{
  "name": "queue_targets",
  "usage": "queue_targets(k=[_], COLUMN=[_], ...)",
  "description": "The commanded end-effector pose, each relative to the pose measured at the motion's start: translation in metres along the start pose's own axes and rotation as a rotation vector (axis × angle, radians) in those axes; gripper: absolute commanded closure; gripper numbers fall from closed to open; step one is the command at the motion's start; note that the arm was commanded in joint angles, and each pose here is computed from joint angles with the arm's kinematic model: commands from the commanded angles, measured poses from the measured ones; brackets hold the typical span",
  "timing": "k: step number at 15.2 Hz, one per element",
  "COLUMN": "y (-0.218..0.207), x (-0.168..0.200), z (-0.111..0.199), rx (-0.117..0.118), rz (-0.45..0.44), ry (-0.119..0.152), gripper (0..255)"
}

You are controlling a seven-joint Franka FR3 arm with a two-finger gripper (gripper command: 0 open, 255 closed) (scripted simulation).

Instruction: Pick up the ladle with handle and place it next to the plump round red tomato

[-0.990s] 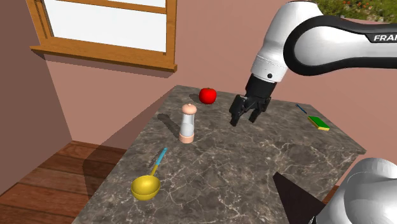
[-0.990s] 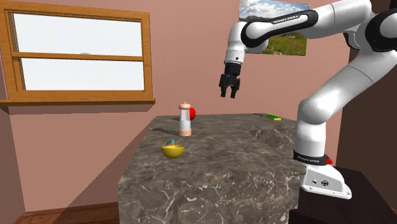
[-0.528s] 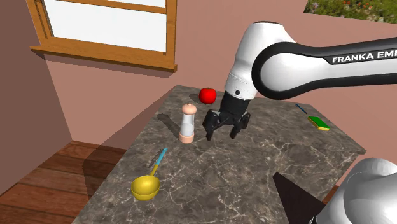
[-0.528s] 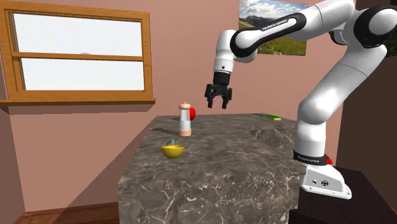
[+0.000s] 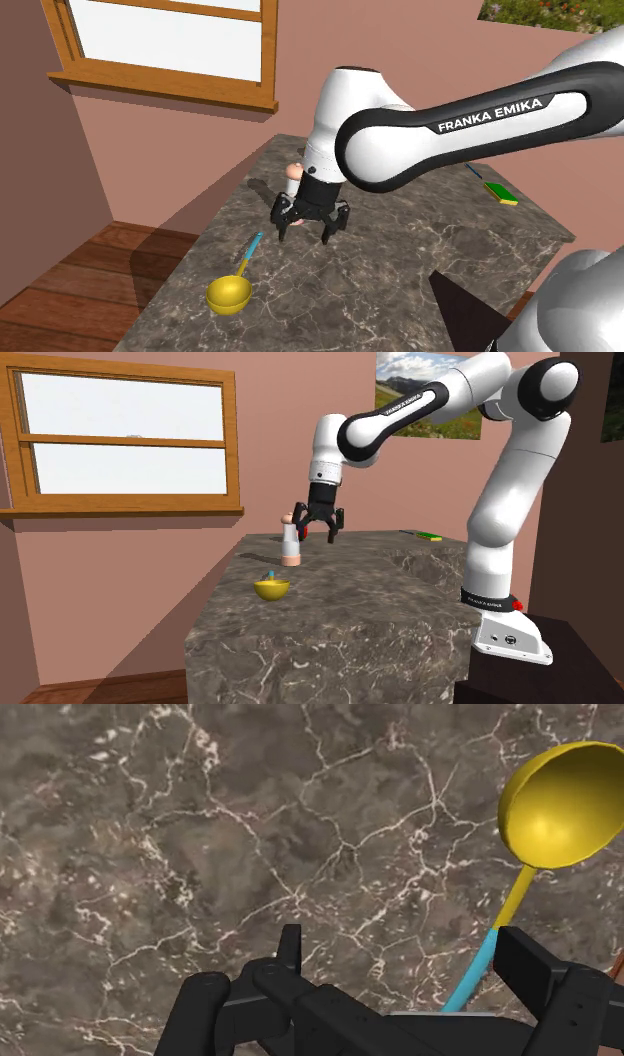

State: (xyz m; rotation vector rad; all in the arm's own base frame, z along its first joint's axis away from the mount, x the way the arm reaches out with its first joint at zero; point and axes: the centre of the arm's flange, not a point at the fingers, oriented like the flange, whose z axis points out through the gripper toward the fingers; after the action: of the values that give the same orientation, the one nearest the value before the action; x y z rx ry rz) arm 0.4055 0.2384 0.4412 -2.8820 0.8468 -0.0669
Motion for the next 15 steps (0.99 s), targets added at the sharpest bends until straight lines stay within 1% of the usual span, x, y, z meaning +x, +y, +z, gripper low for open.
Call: queue_targets(k=[1,9,10,15], y=[-0.022,-0.102,-0.108,-0.109], x=[0.001,0.015,0.017,0.016], z=[0.018,0.082,0.087,0.113], rx=[0.007,0.024,0.025,0.025], rz=[0.059,0.274,0.29,0.29], ry=[-0.009,-0.039,-0.041,-0.041], gripper=[0,0,0,0])
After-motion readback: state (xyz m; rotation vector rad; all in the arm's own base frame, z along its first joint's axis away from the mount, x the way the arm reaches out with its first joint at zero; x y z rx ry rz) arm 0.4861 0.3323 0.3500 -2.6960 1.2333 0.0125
